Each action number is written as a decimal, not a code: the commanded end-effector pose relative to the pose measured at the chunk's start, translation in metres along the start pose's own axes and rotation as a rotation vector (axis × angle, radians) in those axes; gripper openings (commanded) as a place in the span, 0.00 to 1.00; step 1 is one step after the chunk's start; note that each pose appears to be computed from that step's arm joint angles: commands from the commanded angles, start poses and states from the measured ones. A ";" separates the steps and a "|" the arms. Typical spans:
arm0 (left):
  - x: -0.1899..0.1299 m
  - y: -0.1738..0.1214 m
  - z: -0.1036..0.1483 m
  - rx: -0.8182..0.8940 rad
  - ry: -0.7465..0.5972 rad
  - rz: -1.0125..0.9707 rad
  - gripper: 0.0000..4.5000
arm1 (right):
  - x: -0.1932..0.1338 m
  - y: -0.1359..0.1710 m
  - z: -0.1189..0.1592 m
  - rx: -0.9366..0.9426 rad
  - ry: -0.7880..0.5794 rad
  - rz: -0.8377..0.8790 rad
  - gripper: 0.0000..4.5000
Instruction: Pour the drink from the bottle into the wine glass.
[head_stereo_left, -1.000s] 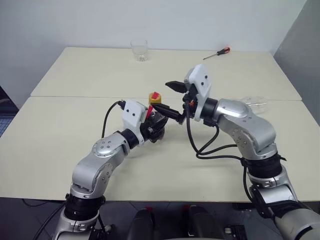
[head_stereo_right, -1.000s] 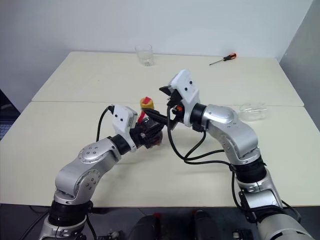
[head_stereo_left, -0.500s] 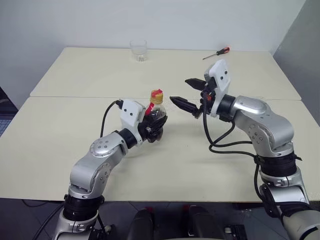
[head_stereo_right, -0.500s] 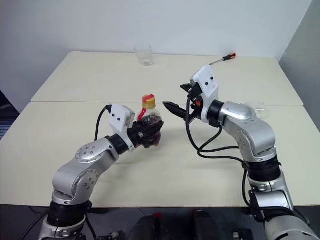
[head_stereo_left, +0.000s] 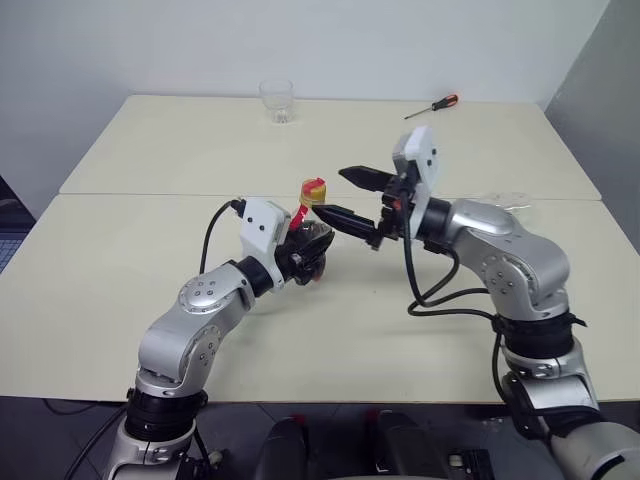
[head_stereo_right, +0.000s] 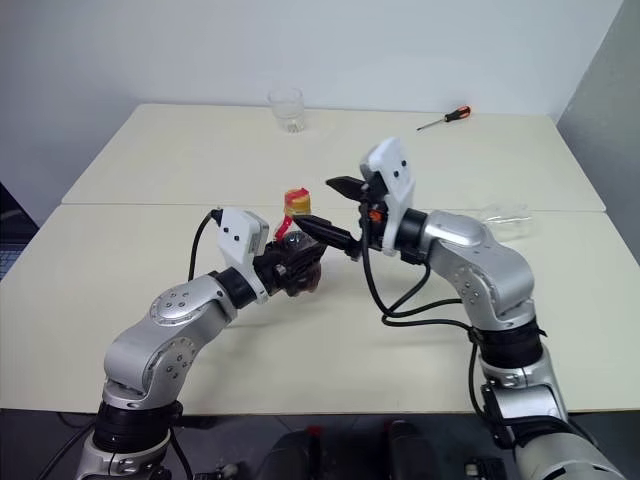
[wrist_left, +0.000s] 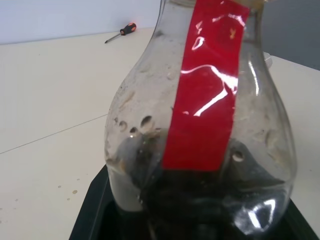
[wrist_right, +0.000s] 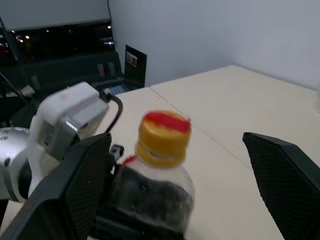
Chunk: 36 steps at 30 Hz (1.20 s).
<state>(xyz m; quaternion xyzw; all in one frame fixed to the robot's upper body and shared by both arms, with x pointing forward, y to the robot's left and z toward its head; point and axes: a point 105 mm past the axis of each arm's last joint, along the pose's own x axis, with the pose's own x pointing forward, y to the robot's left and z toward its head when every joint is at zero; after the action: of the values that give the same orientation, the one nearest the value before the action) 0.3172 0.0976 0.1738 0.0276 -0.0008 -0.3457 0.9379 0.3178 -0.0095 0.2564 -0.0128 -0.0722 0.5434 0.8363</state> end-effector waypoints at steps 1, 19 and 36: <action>-0.002 -0.003 0.023 0.052 -0.080 -0.009 0.44 | 0.008 0.004 0.016 -0.032 -0.056 0.016 1.00; -0.006 -0.012 0.028 0.022 -0.123 -0.041 0.44 | 0.008 -0.004 0.016 -0.015 -0.055 -0.007 1.00; -0.005 -0.013 0.030 0.016 -0.131 -0.051 0.44 | -0.007 -0.012 0.013 0.004 -0.034 -0.047 1.00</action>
<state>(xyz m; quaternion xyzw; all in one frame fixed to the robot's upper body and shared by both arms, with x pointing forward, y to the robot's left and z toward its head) 0.3108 0.0916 0.1791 0.0117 -0.0132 -0.3617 0.9321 0.3281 -0.0154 0.2582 -0.0013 -0.0607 0.5268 0.8478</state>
